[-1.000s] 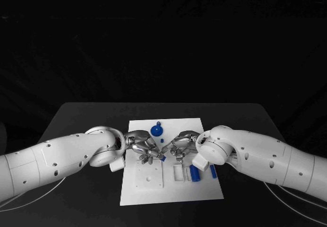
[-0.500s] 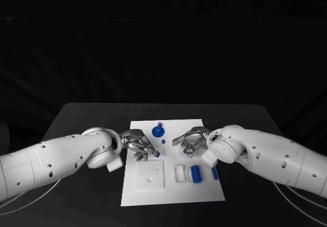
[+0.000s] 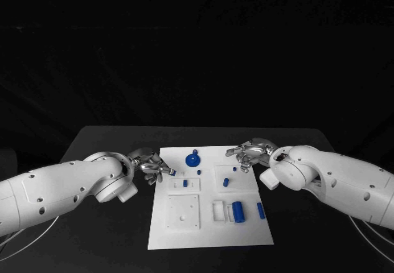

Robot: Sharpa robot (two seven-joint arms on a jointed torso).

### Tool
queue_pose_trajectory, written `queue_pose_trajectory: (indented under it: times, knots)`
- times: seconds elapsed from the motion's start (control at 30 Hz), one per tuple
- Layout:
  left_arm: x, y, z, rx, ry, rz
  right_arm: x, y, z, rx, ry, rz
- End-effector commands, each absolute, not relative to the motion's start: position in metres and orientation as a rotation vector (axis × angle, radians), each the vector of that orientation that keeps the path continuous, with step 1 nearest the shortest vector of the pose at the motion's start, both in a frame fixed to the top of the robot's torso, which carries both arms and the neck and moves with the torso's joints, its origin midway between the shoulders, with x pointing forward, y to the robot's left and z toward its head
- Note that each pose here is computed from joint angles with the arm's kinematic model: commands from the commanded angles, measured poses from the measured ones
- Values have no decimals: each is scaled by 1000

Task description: Assemble the parts on the task board

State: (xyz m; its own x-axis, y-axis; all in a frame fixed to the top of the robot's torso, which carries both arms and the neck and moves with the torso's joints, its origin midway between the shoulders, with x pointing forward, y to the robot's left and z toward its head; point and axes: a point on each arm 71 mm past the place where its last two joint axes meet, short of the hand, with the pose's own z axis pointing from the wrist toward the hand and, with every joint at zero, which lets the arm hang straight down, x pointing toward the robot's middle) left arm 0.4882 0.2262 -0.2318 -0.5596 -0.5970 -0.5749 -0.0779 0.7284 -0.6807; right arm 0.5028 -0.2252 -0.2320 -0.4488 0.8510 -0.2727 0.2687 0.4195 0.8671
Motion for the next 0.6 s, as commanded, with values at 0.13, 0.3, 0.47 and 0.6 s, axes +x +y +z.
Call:
queue_pose_trajectory:
  times: [0.13, 0.3, 0.47, 0.6]
  knots:
    - [482, 238, -234, -640, 1980, -644, 512, -242, -221, 881, 1814, 1021]
    - [478, 237, -236, -611, 1960, -592, 514, -249, -219, 872, 1791, 1005]
    - [476, 236, -236, -584, 1931, -525, 516, -255, -218, 853, 1771, 988]
    - [475, 233, -236, -577, 1913, -486, 516, -257, -216, 828, 1755, 974]
